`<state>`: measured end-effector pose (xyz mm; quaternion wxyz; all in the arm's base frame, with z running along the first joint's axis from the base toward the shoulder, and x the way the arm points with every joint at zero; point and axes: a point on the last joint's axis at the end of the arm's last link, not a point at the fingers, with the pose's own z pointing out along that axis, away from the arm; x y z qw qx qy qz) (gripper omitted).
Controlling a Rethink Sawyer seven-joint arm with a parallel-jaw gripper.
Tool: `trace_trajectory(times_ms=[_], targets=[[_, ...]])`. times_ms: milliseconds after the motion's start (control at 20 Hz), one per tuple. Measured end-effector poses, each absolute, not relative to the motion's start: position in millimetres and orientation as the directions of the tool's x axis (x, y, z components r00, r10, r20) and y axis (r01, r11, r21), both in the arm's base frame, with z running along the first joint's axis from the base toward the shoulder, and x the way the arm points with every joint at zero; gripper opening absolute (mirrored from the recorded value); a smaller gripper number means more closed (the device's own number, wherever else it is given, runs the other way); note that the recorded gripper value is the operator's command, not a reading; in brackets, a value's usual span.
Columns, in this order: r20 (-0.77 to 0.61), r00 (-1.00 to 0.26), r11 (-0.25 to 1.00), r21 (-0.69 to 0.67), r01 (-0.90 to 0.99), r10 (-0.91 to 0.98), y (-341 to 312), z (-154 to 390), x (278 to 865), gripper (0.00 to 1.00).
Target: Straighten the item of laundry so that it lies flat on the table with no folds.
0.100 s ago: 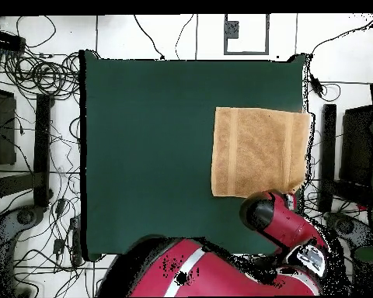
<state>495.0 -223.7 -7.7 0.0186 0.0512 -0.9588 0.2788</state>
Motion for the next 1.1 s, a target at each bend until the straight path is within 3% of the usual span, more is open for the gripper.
trace_trajectory(times_ms=[1100], targets=[[0.139,-0.99,0.858,-0.504,-0.103,-0.037,-229.4,-5.7,477.8,1.0]])
